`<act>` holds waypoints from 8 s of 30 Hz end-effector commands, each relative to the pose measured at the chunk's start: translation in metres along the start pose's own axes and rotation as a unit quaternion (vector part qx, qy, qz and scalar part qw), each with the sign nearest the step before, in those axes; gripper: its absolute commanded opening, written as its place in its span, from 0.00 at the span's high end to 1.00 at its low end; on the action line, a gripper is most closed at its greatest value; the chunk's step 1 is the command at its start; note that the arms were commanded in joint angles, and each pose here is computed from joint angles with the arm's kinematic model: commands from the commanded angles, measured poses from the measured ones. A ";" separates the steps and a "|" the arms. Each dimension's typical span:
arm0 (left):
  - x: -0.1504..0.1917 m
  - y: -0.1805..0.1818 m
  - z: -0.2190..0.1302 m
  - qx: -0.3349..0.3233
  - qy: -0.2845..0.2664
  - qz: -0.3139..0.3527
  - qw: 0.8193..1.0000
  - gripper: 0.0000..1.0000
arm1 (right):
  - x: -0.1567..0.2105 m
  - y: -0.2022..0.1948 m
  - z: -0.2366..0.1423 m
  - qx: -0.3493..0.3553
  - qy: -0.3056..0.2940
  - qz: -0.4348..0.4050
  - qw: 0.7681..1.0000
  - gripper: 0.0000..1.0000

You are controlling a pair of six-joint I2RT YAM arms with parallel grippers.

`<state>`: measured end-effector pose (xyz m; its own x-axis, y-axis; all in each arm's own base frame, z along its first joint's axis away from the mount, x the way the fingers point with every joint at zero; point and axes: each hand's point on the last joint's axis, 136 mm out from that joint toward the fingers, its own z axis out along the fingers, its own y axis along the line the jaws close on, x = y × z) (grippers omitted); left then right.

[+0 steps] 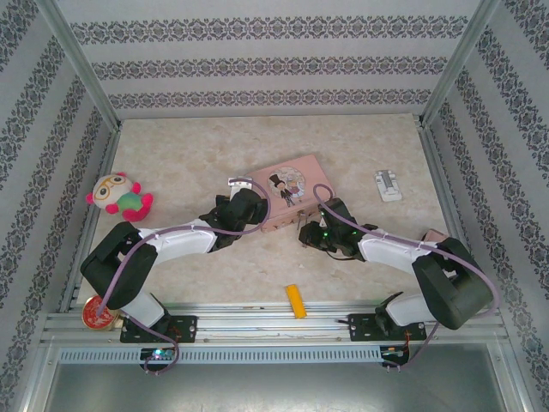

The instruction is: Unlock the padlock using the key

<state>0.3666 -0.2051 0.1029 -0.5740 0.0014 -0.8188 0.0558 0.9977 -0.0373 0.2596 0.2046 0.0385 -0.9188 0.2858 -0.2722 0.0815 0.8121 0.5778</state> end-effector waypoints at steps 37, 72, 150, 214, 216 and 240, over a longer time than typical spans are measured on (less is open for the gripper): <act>0.023 0.022 -0.008 -0.049 0.043 0.045 0.997 0.01 | -0.025 0.009 0.005 -0.055 -0.036 0.071 0.995 1.00; 0.007 -0.026 0.006 0.031 0.033 0.000 0.999 0.01 | -0.028 0.004 0.016 -0.078 -0.036 0.081 0.993 1.00; 0.017 -0.013 0.001 0.014 0.042 -0.009 0.999 0.01 | -0.074 0.020 0.010 -0.129 -0.093 0.109 0.981 1.00; -0.008 -0.020 -0.003 0.015 0.032 0.028 0.999 0.01 | -0.117 -0.021 0.034 -0.147 -0.148 0.157 0.965 1.00; -0.028 -0.032 -0.010 0.042 0.009 0.016 0.999 0.01 | -0.115 -0.020 0.033 -0.147 -0.146 0.155 0.966 1.00; -0.034 -0.099 0.055 0.102 0.012 0.087 0.991 0.11 | -0.085 -0.023 0.038 -0.129 -0.129 0.161 0.970 1.00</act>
<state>0.4289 -0.3136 0.1125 -0.5610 0.1342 -0.8169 0.3176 0.9461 -0.0627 0.3579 0.1865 0.0363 -0.7353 0.6398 -0.2235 0.1636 0.4875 0.8576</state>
